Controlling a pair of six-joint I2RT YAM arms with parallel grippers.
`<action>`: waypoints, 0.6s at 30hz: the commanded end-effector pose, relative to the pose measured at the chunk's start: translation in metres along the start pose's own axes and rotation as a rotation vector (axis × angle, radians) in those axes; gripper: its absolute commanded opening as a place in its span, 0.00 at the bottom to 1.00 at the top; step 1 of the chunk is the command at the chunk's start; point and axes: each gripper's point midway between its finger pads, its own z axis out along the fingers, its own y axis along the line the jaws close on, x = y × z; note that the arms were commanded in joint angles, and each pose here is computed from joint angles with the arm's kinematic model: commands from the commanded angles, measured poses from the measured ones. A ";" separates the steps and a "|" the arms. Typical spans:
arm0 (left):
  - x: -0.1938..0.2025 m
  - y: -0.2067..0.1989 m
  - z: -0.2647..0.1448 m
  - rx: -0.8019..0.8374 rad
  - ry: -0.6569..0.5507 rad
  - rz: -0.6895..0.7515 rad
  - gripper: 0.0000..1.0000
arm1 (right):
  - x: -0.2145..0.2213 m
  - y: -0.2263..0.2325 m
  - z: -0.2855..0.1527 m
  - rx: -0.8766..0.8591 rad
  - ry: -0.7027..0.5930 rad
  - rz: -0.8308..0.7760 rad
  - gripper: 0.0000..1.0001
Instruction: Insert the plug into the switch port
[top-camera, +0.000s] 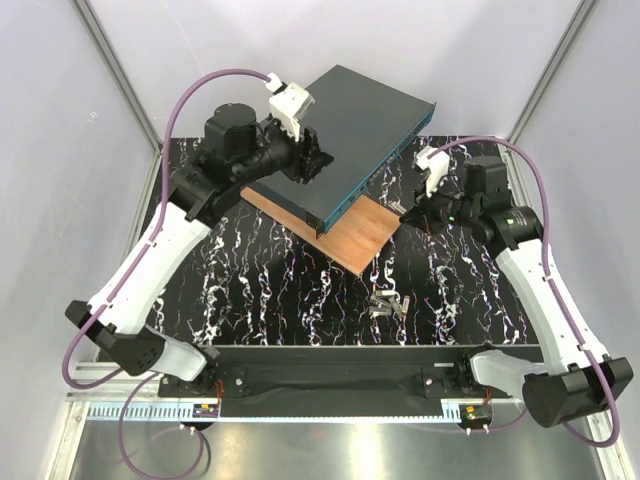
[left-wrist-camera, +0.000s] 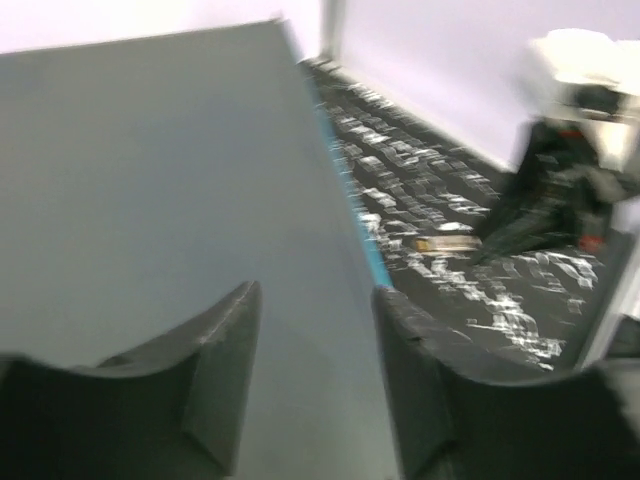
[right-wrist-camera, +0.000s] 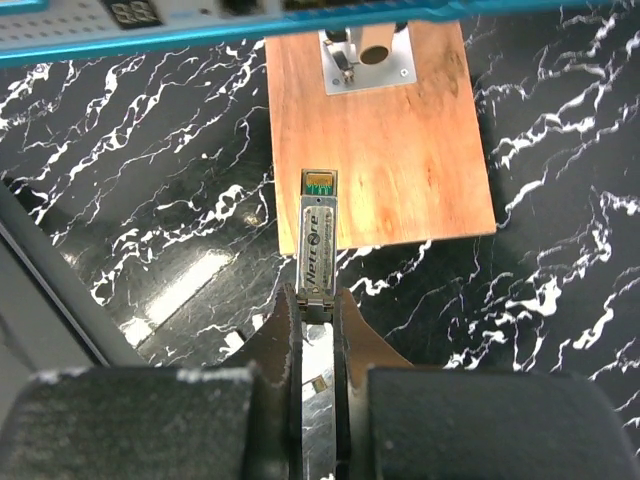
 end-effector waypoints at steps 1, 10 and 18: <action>0.012 0.034 0.009 -0.159 0.041 0.010 0.47 | -0.032 0.000 -0.003 0.050 -0.083 -0.102 0.00; 0.041 0.048 0.032 -0.193 0.158 0.011 0.15 | -0.045 0.002 0.007 0.067 -0.107 -0.145 0.00; 0.046 0.050 0.039 -0.185 0.171 0.008 0.06 | -0.065 -0.003 0.013 0.067 -0.142 -0.156 0.00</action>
